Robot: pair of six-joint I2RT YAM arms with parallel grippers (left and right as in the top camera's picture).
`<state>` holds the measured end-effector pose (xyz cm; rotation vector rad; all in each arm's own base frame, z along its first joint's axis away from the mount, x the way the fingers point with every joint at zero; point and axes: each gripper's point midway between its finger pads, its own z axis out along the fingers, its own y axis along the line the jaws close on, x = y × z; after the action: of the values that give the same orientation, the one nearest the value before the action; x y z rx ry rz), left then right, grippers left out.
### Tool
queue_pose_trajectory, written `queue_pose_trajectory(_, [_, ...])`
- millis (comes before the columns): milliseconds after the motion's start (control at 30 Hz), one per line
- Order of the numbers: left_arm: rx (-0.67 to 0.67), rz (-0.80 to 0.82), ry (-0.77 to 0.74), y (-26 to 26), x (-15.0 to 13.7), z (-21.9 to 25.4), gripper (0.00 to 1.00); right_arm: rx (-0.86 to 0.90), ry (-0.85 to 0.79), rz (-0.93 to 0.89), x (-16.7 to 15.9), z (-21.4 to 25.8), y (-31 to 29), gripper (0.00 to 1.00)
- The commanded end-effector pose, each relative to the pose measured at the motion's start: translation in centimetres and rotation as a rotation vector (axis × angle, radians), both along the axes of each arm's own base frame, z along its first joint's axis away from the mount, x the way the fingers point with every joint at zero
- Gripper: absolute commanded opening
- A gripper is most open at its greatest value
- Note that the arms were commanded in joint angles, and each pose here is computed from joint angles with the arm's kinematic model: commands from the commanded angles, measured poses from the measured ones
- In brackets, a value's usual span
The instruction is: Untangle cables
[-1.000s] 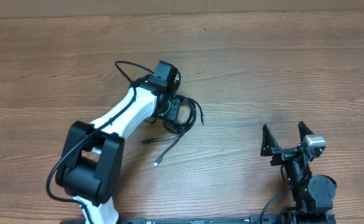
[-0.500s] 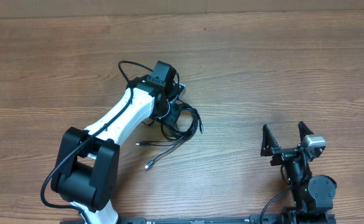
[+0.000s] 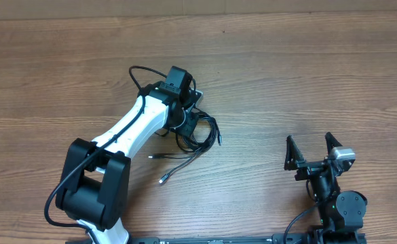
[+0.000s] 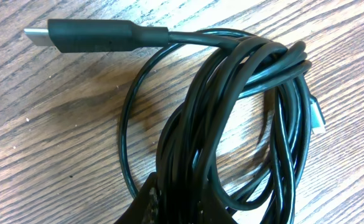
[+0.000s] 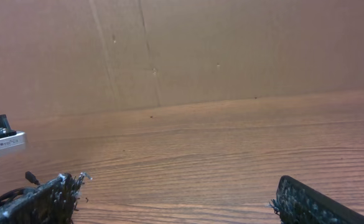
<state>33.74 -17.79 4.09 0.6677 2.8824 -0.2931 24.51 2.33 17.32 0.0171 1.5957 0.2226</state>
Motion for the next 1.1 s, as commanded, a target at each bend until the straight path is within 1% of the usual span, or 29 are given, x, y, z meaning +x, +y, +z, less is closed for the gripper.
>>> queue_pose_trajectory(0, [-0.037, -0.027, -0.038, -0.7, 0.5, 1.5, 0.04, -0.004, -0.005, -0.001, 0.0, -0.2, 0.0, 1.0])
queue_pose_trajectory(133, [-0.032, -0.094, -0.052, -0.8, 0.4, 1.5, 0.04, -0.004, -0.005, -0.001, 0.0, -0.2, 0.0, 1.0])
queue_pose_trajectory(233, [-0.088, -0.171, -0.049, -1.9, 0.0, 1.8, 0.04, -0.004, -0.005, -0.001, 0.0, -0.2, 0.0, 1.0])
queue_pose_trajectory(300, [-0.127, -0.207, -0.056, -2.6, -0.1, 2.1, 0.1, -0.003, -0.009, -0.001, 0.0, -0.1, 0.0, 1.0])
queue_pose_trajectory(367, [-0.14, -0.211, -0.061, -2.8, 0.0, 2.2, 0.2, 0.001, -0.014, 0.024, -0.1, 0.1, 0.4, 1.0])
queue_pose_trajectory(400, [-0.14, -0.211, -0.062, -2.8, 0.0, 2.2, 0.35, 0.001, -0.013, 0.062, -0.2, 0.0, 1.1, 1.0])
queue_pose_trajectory(467, [-0.138, -0.21, -0.063, -2.8, 0.0, 2.2, 0.72, 0.03, -0.01, 0.137, -0.5, 0.1, 2.3, 1.0])
queue_pose_trajectory(500, [-0.136, -0.21, -0.064, -2.8, 0.1, 2.1, 0.76, 0.073, -0.004, 0.168, -0.6, 0.2, 2.9, 1.0])
queue_pose_trajectory(567, [-0.135, -0.21, -0.069, -2.8, 0.2, 2.2, 0.84, 0.228, 0.034, 0.241, -1.1, 0.3, 4.1, 1.0])
queue_pose_trajectory(600, [-0.137, -0.21, -0.076, -2.9, 0.3, 2.2, 0.87, 0.349, 0.074, 0.289, -1.4, 0.3, 4.9, 1.0])
queue_pose_trajectory(667, [-0.144, -0.211, -0.097, -3.1, 0.8, 2.4, 0.89, 0.606, 0.189, 0.404, -2.4, 0.4, 6.8, 1.0])
queue_pose_trajectory(733, [-0.153, -0.213, -0.125, -3.3, 1.4, 2.6, 0.89, 0.74, 0.267, 0.458, -3.1, 0.4, 7.8, 1.0])
queue_pose_trajectory(833, [-0.181, -0.219, -0.172, -4.0, 2.4, 3.1, 0.89, 0.838, 0.302, 0.458, -3.1, 0.5, 7.8, 1.0])
queue_pose_trajectory(900, [-0.223, -0.247, -0.2, -4.8, 2.7, 3.6, 0.88, 0.885, 0.3, 0.433, -2.9, 0.7, 7.5, 1.0])
queue_pose_trajectory(1000, [-0.279, -0.337, -0.24, -6.2, 2.7, 4.4, 0.85, 0.89, 0.299, 0.396, -2.6, 0.4, 7.0, 1.0])
queue_pose_trajectory(1067, [-0.277, -0.364, -0.258, -6.5, 2.8, 4.4, 0.82, 0.866, 0.295, 0.405, -2.6, 0.3, 7.1, 1.0])
